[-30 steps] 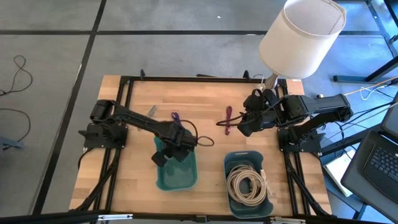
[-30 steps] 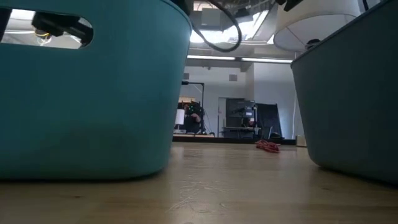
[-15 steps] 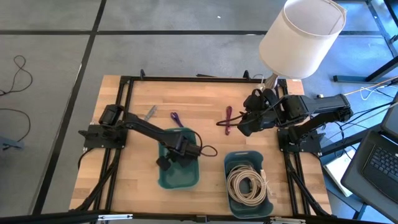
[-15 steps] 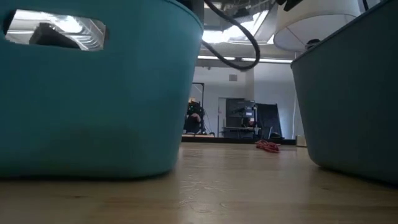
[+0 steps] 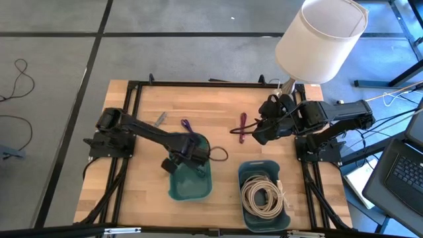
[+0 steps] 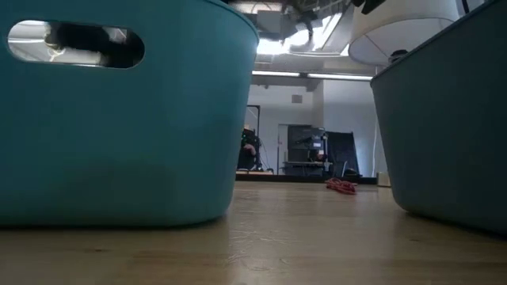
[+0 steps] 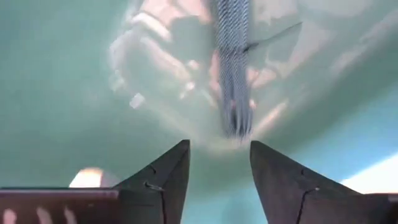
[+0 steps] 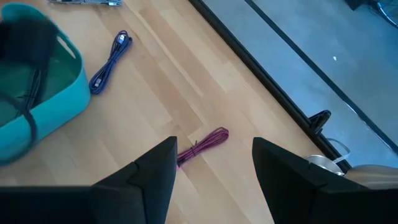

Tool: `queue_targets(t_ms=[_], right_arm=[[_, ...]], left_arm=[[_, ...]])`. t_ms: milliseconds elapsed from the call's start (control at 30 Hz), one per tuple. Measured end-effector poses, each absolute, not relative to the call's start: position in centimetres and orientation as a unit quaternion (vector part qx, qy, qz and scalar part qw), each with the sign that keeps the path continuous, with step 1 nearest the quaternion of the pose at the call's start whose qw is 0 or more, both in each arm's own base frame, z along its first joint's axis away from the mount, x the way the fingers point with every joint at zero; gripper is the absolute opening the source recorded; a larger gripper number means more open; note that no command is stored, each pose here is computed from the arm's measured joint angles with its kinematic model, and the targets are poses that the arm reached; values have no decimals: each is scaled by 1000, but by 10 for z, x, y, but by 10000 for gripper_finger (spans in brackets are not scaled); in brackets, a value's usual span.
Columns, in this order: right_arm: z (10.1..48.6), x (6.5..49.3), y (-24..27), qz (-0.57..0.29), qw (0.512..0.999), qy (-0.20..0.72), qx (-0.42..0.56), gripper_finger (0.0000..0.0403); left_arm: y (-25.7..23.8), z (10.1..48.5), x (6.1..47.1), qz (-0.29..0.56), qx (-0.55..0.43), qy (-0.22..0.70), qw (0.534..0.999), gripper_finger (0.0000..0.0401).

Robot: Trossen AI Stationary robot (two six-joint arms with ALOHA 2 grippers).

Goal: Pick and place USB-C Cables
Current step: Put the black and white USB cable into the green bin

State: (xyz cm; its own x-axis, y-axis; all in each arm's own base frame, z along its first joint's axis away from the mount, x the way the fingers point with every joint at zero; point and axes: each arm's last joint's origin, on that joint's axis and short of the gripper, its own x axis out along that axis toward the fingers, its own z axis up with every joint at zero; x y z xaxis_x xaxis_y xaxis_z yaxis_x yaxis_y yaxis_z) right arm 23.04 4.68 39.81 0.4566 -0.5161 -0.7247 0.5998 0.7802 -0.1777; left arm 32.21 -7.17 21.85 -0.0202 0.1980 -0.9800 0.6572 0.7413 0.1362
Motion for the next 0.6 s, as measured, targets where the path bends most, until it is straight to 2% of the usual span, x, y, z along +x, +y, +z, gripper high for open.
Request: queue_targets(t_ms=[100,200,300,367,467,600], right_arm=[[398,230,47,-328,851,407,51,211],[398,230,47,-329,851,406,54,211],[398,230,47,-330,851,406,53,211],[398,230,47,-330,850,406,53,211],[398,230,47,-331,851,405,52,211],[398,230,46,-333,851,403,50,211]], left_arm=[[-63,256,312,-140,286,686,654,171],[-51,299,298,-76,224,647,725,171],[-28,331,277,25,110,601,792,166],[-8,346,261,110,19,567,816,161],[24,357,229,263,-85,538,796,153],[59,354,186,415,-165,529,721,146]])
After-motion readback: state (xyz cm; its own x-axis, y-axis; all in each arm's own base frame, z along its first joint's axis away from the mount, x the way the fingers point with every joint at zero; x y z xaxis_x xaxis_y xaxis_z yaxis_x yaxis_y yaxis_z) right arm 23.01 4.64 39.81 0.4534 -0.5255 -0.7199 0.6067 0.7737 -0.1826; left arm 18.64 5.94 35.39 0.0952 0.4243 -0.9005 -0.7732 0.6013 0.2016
